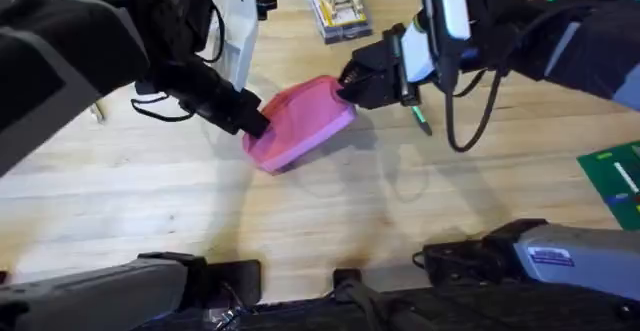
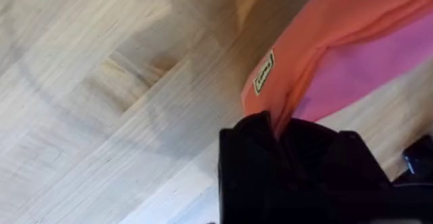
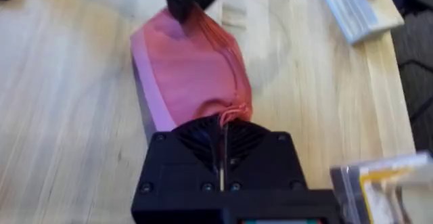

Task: Unzip the bag, pick up the pens from the table one at a time and place them inside, then zip the bag closed.

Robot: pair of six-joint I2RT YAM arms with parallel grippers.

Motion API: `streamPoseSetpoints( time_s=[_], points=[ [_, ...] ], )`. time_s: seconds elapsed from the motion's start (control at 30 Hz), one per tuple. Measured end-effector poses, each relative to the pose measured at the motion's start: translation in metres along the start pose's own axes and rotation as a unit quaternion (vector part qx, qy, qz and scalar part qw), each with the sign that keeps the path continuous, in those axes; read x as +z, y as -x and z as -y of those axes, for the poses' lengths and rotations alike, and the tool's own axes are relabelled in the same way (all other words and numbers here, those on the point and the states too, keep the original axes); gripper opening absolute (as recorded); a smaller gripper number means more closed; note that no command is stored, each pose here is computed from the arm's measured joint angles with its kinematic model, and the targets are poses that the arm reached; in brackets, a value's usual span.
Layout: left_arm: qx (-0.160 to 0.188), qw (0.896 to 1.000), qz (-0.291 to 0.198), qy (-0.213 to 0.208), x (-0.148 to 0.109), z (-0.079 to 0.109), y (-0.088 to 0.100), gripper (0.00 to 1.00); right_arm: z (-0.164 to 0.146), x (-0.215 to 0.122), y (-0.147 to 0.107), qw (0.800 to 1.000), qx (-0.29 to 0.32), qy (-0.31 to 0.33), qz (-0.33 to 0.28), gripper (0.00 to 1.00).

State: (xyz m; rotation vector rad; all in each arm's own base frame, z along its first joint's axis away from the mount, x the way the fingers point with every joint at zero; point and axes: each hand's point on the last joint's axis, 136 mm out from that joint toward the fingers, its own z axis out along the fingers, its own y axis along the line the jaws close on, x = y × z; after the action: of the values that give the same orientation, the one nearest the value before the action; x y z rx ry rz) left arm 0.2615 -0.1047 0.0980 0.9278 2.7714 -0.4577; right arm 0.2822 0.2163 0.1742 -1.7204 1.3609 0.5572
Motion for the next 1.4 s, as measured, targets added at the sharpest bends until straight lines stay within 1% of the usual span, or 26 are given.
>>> streamPoseSetpoints(
  time_s=[0.2,0.33,0.47,0.57,0.67,0.8,0.9,0.93,0.97,1.07,1.13,1.17,1.2,1.23,1.33,1.4],
  points=[
    [-0.004,1.0,-0.011,0.025,0.0,-0.011,-0.005,0.041,-0.023,0.027,0.043,0.996,-0.066,0.041,0.045,0.031],
    [-0.004,0.999,-0.013,0.035,0.0,-0.015,-0.007,0.041,-0.043,0.036,0.068,0.99,-0.09,0.072,0.077,0.03],
    [-0.001,0.999,-0.012,0.038,0.0,-0.016,-0.006,0.041,-0.06,0.041,0.084,0.984,-0.102,0.1,0.102,0.03],
    [0.0,0.999,-0.01,0.039,0.0,-0.017,-0.005,0.041,-0.066,0.042,0.09,0.982,-0.105,0.111,0.112,0.03],
    [0.0,0.999,-0.009,0.039,0.0,-0.017,-0.004,0.041,-0.066,0.042,0.09,0.982,-0.102,0.112,0.114,0.03],
    [0.001,0.999,-0.006,0.039,0.0,-0.017,-0.003,0.041,-0.057,0.036,0.084,0.985,-0.093,0.098,0.111,0.03],
    [0.001,0.999,-0.004,0.037,0.0,-0.017,-0.002,0.041,-0.043,0.024,0.076,0.989,-0.084,0.073,0.102,0.03],
    [0.001,0.999,-0.003,0.036,0.0,-0.016,-0.001,0.041,-0.036,0.018,0.072,0.991,-0.077,0.059,0.097,0.059],
    [0.001,0.999,-0.002,0.035,0.0,-0.016,-0.001,0.041,-0.029,0.013,0.068,0.992,-0.071,0.046,0.092,0.138],
    [0.003,1.0,0.007,0.017,0.001,-0.009,0.003,0.041,-0.008,-0.007,0.055,0.995,-0.061,0.002,0.075,0.572],
    [0.009,1.0,0.019,-0.015,0.002,0.005,0.008,0.041,0.002,-0.019,0.045,0.997,-0.051,-0.022,0.062,0.864],
    [0.017,1.0,0.017,-0.017,0.003,0.009,0.009,0.041,0.005,-0.023,0.04,0.997,-0.045,-0.031,0.055,0.958],
    [0.017,1.0,0.017,-0.018,0.003,0.009,0.009,0.041,0.009,-0.028,0.034,0.998,-0.035,-0.038,0.046,0.986],
    [0.016,1.0,0.018,-0.018,0.003,0.009,0.009,0.041,0.01,-0.031,0.028,0.998,-0.025,-0.043,0.037,0.992],
    [0.014,1.0,0.02,-0.02,0.002,0.009,0.009,0.041,0.011,-0.04,0.008,0.999,0.014,-0.05,0.007,0.995],
    [0.014,1.0,0.02,-0.02,0.002,0.009,0.009,0.041,0.009,-0.044,-0.001,0.998,0.034,-0.05,-0.006,0.996]
  ],
)
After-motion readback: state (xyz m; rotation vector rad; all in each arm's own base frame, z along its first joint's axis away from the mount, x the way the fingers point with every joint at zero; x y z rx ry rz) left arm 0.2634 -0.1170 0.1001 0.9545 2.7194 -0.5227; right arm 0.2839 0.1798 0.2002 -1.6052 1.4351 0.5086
